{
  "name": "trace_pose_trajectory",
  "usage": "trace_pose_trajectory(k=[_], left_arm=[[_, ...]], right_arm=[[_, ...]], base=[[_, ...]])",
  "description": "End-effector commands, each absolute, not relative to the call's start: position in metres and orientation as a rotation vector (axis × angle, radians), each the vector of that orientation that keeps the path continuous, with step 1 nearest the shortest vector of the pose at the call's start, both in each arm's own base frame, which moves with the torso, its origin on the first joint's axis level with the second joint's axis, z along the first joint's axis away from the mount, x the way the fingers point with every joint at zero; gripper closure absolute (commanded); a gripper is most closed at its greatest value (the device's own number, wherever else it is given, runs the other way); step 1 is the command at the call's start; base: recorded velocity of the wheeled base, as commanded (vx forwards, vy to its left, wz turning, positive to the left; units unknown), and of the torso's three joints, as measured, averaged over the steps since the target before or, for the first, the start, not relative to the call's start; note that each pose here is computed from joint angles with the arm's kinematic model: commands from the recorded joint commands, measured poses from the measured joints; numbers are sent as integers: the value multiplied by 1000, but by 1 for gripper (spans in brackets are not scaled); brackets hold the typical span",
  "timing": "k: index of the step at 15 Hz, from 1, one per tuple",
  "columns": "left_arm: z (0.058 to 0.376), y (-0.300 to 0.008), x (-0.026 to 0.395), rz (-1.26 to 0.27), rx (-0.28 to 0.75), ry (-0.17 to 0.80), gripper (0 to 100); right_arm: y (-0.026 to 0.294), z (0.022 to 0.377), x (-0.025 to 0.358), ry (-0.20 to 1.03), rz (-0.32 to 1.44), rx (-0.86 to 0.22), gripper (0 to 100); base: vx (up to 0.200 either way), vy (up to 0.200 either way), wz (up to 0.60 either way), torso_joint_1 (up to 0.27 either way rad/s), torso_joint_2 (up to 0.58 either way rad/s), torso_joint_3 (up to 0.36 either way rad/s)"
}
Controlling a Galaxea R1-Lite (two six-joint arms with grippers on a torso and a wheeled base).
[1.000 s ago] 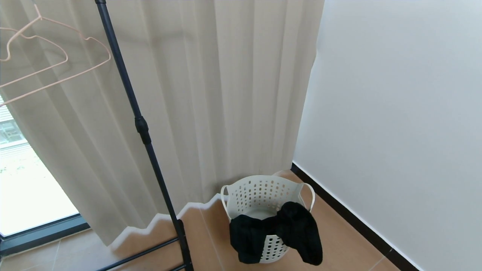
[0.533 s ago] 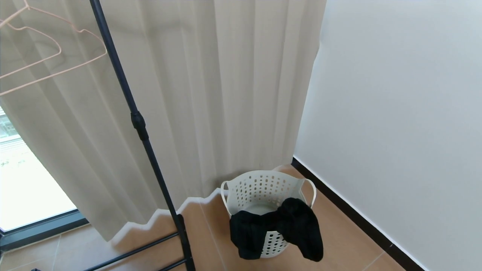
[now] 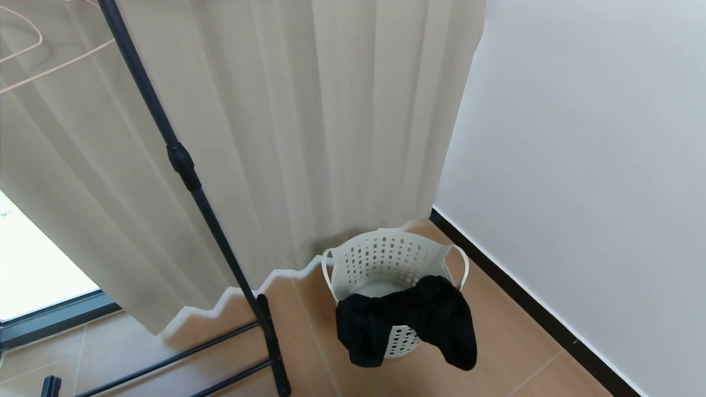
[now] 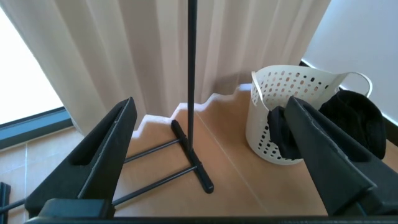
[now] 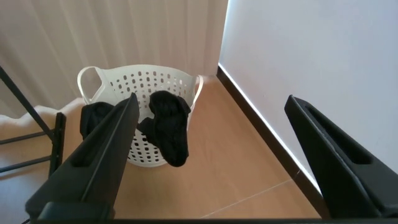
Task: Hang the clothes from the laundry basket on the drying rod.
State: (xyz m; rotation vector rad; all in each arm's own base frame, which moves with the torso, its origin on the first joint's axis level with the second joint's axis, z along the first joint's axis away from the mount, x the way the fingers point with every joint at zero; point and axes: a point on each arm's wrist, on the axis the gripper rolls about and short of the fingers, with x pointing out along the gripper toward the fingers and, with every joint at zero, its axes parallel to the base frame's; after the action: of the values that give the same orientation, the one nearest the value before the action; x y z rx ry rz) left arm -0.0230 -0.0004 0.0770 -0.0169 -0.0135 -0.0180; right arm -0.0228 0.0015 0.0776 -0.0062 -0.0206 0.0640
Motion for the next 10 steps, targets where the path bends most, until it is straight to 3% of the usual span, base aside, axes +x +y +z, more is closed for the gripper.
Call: trace_pose_trajectory(k=[1,10], left_arm=[[77,0,-23,-20,-17,-14,0],[77,0,-23,-19,-18,-14,0]], right_arm=[[2,78,-23,-19,64,-7,0],[1,78,-23,-22,58,-10,0]], base=[[0,0,0,7,-2,-203],[0,0,0,1,3,-197]])
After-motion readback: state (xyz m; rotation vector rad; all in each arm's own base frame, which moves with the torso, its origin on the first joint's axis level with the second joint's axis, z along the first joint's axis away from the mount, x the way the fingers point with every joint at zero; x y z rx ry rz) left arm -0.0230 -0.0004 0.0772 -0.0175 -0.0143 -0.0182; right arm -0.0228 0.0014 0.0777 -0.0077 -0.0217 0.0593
